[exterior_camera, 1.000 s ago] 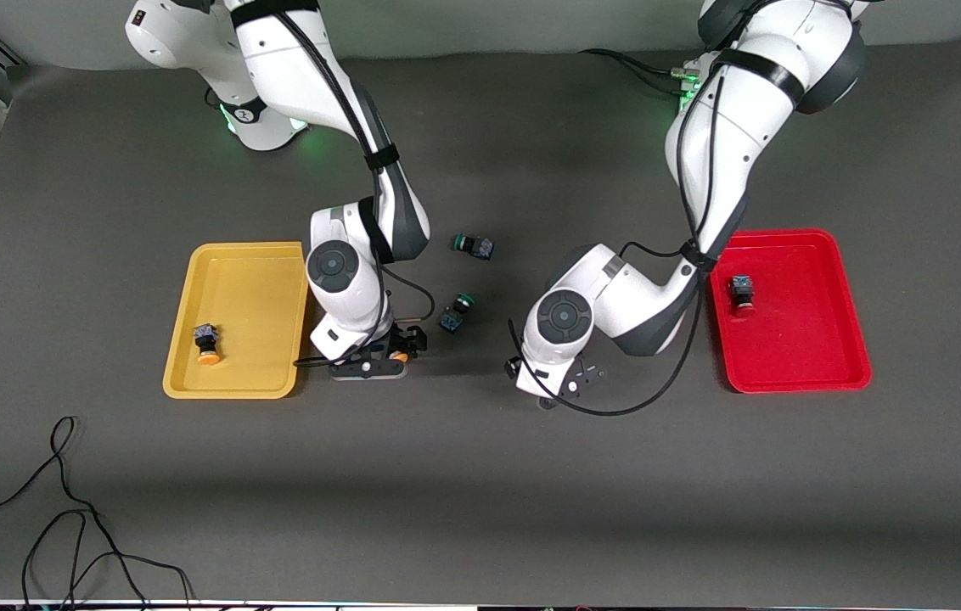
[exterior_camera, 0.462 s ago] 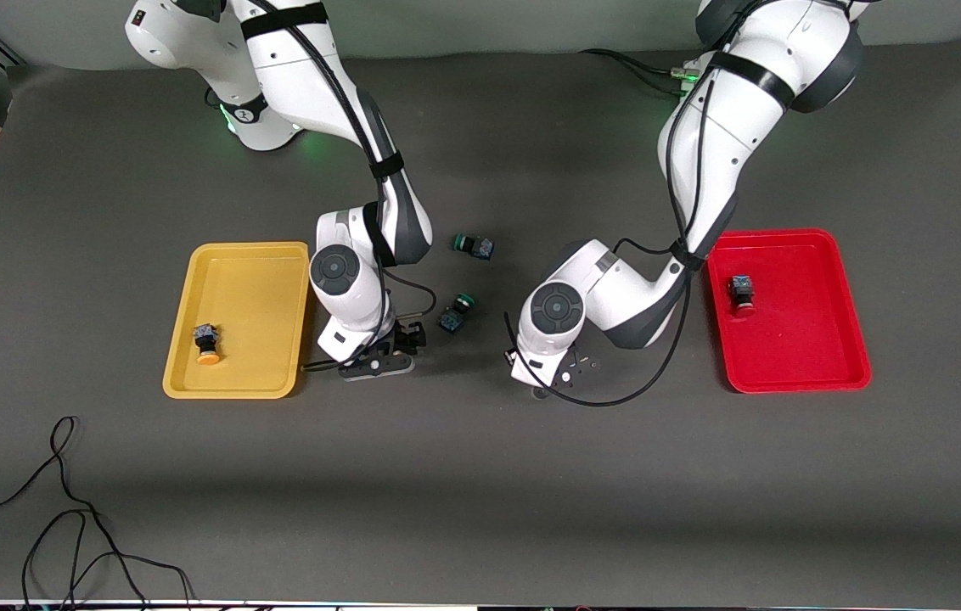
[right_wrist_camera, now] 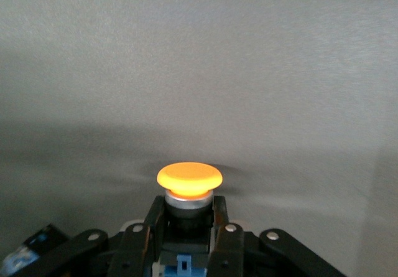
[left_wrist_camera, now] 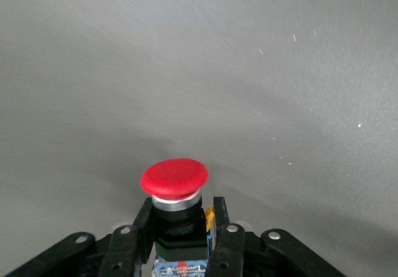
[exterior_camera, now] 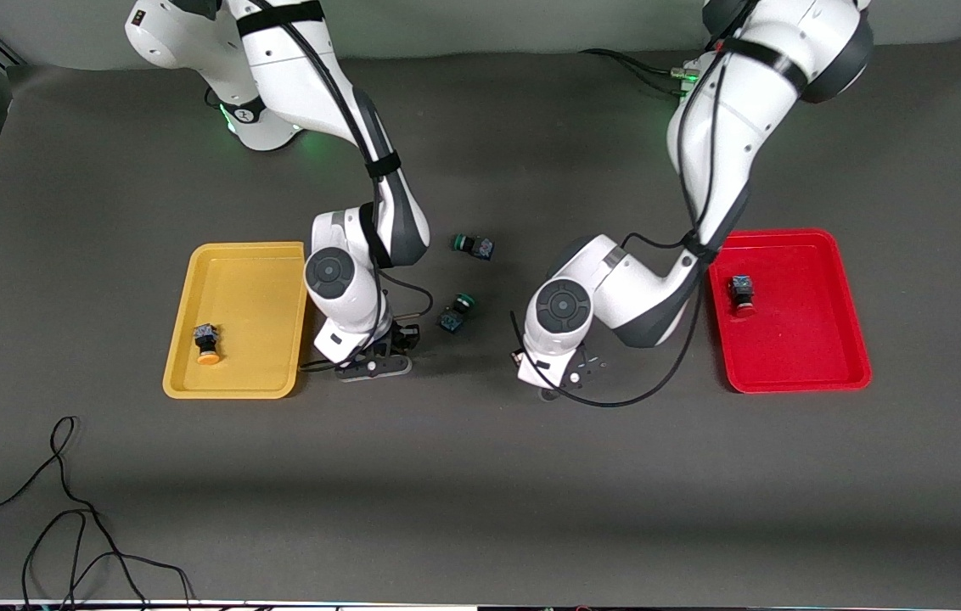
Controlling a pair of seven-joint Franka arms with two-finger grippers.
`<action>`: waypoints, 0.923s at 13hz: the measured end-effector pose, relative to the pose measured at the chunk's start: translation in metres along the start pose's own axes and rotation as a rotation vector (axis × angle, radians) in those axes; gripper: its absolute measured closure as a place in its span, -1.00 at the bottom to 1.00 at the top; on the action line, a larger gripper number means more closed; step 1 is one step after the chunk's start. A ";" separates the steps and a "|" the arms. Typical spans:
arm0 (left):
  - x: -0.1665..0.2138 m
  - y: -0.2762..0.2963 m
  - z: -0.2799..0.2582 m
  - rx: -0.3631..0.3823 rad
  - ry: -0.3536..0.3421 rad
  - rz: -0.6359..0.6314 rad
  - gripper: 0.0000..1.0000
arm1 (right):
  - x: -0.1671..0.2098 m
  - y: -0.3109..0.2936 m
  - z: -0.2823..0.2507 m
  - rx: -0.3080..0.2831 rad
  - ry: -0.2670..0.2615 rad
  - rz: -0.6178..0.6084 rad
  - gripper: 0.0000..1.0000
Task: Place red and yellow buttons in trays
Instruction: 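Grasp the yellow button with the right gripper while the left gripper grasps red, then carry the yellow button to the yellow tray while the left gripper carries red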
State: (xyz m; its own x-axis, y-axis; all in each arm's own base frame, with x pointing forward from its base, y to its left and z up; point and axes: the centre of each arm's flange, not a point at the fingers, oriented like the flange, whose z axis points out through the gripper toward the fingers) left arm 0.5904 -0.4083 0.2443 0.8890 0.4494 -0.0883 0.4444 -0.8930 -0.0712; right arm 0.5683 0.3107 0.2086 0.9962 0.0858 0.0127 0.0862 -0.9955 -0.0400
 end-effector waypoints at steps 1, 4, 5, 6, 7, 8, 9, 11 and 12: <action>0.007 -0.012 -0.028 0.027 0.006 0.019 0.18 | 0.008 0.008 -0.021 0.012 -0.023 0.017 0.32; 0.035 -0.070 -0.113 0.098 -0.008 0.099 0.18 | 0.026 0.043 -0.093 0.062 -0.078 0.075 0.32; 0.044 -0.094 -0.135 0.108 -0.019 0.135 0.18 | 0.027 0.055 -0.112 0.073 -0.092 0.088 0.32; 0.055 -0.123 -0.152 0.118 -0.024 0.174 0.18 | 0.027 0.066 -0.127 0.070 -0.098 0.092 0.32; 0.066 -0.156 -0.160 0.130 -0.030 0.215 0.18 | 0.027 0.076 -0.139 0.056 -0.102 0.090 0.32; 0.075 -0.191 -0.163 0.146 -0.042 0.253 0.18 | 0.027 0.087 -0.147 0.034 -0.109 0.089 0.32; 0.084 -0.227 -0.163 0.162 -0.057 0.289 0.18 | 0.026 0.102 -0.153 0.006 -0.118 0.097 0.32; 0.107 -0.297 -0.159 0.169 -0.086 0.359 0.18 | 0.027 0.148 -0.159 -0.038 -0.124 0.101 0.32; 0.120 -0.328 -0.153 0.162 -0.096 0.386 0.18 | 0.024 0.180 -0.162 -0.048 -0.127 0.094 0.32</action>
State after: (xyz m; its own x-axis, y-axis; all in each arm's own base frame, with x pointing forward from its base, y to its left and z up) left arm 0.5679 -0.0649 0.4092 0.9689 0.0897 -0.2308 0.0508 -0.9843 -0.1693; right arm 0.6066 0.1273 0.3631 0.9933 -0.0060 -0.1157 -0.0045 -0.9999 0.0130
